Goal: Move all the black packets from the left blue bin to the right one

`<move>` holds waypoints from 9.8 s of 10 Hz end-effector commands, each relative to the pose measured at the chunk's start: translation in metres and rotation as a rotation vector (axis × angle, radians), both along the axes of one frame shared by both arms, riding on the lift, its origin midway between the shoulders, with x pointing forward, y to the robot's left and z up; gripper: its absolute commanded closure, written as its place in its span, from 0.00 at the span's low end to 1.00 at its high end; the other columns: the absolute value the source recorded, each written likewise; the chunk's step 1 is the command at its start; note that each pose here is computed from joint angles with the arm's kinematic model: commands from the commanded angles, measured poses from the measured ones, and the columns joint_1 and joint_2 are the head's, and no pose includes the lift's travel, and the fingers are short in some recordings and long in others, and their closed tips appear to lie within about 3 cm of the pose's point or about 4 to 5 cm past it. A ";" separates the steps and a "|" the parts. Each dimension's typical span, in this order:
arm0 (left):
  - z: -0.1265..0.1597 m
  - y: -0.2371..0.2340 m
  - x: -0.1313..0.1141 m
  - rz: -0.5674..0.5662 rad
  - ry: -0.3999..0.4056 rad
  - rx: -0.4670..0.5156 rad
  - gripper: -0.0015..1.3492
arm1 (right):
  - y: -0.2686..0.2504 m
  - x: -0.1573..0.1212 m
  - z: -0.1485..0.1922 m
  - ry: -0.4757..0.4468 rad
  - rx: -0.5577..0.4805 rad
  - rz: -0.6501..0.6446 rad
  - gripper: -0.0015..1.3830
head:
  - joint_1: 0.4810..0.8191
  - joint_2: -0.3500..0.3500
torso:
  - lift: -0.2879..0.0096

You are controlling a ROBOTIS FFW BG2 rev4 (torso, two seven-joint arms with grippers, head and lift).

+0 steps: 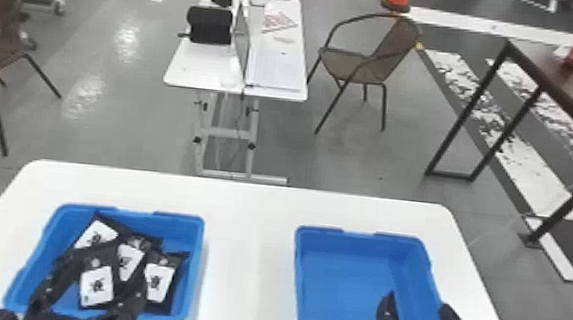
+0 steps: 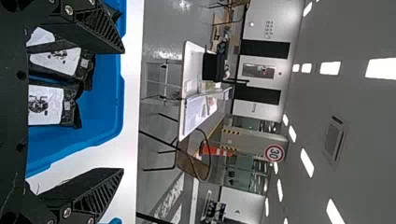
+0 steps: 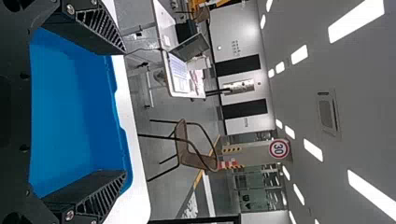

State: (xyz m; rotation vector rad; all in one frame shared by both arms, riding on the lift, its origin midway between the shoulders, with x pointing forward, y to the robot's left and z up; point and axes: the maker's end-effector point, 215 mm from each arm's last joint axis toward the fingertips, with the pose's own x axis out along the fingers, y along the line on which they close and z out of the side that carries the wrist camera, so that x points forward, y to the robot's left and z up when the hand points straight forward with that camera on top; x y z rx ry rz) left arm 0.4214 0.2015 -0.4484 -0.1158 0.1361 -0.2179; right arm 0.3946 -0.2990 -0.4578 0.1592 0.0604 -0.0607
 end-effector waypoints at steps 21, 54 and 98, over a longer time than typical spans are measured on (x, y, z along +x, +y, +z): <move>-0.126 0.077 0.039 0.171 0.516 -0.022 0.11 | 0.006 -0.002 -0.010 0.013 0.051 -0.005 0.08 | 0.63 0.48 | 0.97; 0.044 -0.231 0.136 -1.001 0.050 0.128 0.89 | 0.149 0.155 0.083 -0.145 0.073 0.542 0.08 | 0.63 0.24 | 0.97; -0.100 0.097 0.094 -0.182 0.576 0.198 0.12 | 0.030 0.127 0.040 -0.183 0.391 0.163 0.36 | 0.63 0.54 | 0.97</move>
